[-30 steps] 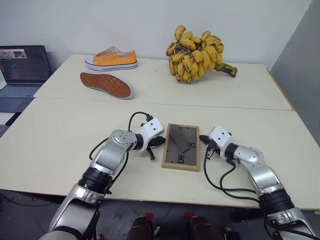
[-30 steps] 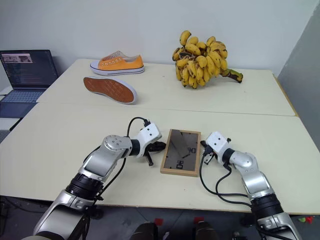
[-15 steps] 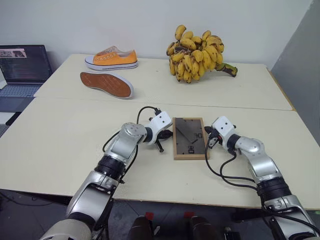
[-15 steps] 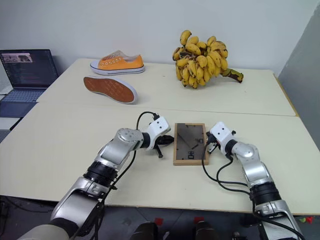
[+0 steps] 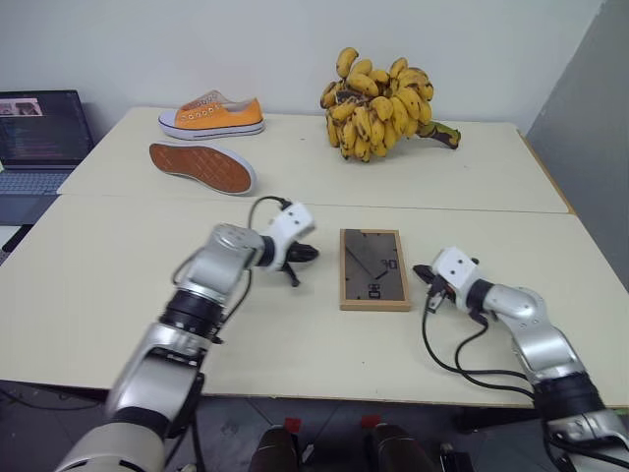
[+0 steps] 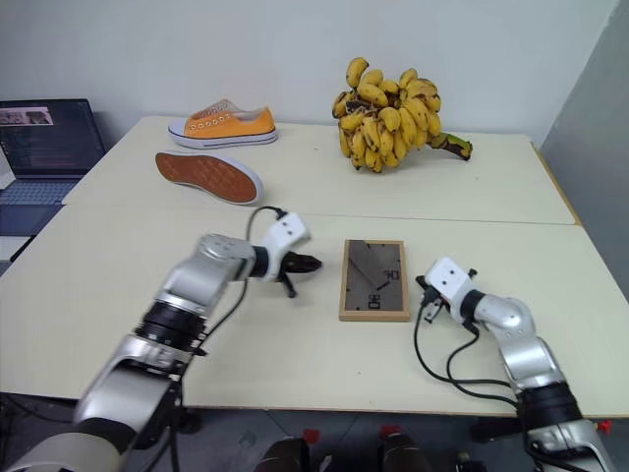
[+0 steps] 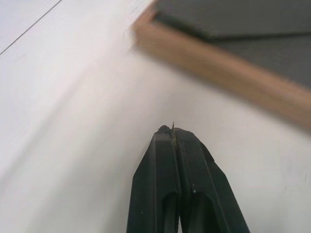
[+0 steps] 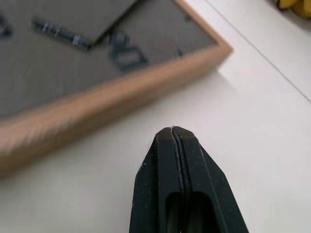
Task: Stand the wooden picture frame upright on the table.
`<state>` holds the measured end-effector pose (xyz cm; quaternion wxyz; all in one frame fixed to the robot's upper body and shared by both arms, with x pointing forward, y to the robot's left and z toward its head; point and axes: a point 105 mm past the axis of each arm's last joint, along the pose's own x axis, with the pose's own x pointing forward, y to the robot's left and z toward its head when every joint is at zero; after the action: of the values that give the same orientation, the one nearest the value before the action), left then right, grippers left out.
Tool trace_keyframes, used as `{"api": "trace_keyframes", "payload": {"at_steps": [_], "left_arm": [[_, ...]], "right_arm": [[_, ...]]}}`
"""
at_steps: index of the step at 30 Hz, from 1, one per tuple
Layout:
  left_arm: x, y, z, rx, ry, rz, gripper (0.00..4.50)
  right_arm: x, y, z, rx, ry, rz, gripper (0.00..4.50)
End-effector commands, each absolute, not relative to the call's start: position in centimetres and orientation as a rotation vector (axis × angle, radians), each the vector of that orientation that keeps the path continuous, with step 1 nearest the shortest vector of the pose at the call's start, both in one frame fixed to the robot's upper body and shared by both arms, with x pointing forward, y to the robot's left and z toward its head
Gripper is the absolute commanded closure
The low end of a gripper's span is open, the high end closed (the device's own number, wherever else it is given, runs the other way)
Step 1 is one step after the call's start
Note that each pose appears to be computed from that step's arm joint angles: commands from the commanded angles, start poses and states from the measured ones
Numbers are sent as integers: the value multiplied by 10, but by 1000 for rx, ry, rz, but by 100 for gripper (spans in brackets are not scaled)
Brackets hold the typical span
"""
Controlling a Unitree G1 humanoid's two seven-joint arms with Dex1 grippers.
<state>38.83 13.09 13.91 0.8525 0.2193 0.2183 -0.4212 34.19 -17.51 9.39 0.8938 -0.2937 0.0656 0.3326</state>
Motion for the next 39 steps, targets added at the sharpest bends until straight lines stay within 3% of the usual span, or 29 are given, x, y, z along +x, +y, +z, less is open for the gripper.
{"api": "trace_keyframes", "payload": {"at_steps": [1,11,24,34,39], "left_arm": [[377,122,163,304,501,-920,446],[354,118,170,-214,790,-869,446],[327,93,135,-297,882,-899,446],[330,87,139,-334,892,-889,198],[352,97,154,-359,862,-791,85]], "right_arm": [[335,-180,113,-624,88,685,450],[328,-189,106,-621,125,675,450],[329,-181,101,-604,128,681,450],[326,-177,99,-595,130,687,450],[325,-179,98,-594,135,679,450]]}}
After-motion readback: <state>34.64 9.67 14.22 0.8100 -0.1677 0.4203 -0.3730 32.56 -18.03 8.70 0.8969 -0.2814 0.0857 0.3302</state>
